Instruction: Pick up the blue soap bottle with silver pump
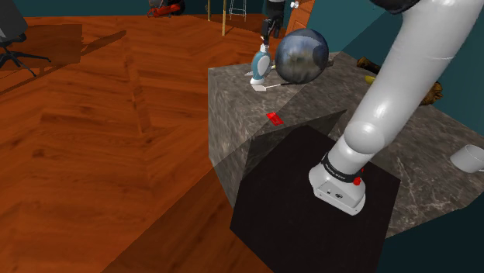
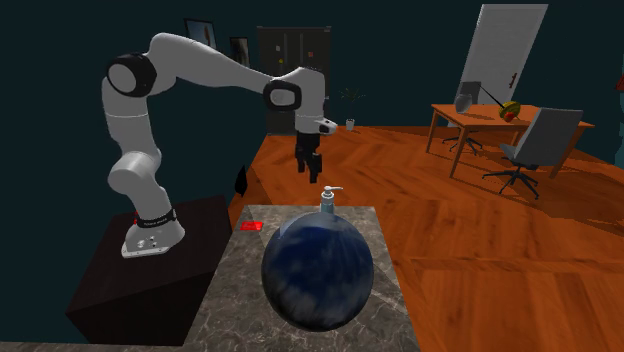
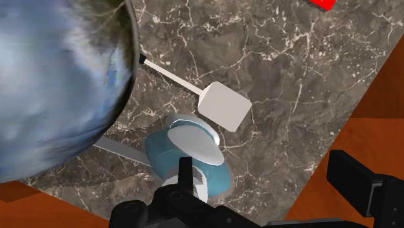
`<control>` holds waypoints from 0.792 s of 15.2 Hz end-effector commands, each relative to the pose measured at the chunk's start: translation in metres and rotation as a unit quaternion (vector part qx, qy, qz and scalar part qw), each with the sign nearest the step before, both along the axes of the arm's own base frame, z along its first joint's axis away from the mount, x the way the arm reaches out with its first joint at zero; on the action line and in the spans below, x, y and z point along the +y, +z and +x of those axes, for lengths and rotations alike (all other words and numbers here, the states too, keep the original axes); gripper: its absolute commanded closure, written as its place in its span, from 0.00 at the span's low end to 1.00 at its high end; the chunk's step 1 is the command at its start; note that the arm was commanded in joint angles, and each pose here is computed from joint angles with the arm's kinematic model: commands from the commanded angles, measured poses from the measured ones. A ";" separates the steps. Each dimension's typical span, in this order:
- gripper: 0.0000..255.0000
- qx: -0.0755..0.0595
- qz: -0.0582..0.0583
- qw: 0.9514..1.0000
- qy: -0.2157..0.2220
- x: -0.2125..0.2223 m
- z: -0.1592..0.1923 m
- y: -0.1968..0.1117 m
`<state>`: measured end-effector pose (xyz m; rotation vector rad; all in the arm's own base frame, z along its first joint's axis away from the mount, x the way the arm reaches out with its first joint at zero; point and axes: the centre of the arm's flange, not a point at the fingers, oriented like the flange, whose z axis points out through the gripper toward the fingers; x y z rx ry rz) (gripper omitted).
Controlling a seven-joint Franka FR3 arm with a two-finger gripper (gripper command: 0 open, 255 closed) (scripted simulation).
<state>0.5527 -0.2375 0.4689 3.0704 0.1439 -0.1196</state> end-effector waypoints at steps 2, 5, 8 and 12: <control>0.00 -0.003 0.001 1.000 -0.002 -0.031 0.030 -0.009; 0.00 -0.005 0.003 1.000 -0.003 -0.051 0.049 -0.016; 0.00 -0.005 0.003 1.000 -0.003 -0.051 0.049 -0.032; 0.00 -0.005 0.003 1.000 -0.003 -0.051 0.049 -0.056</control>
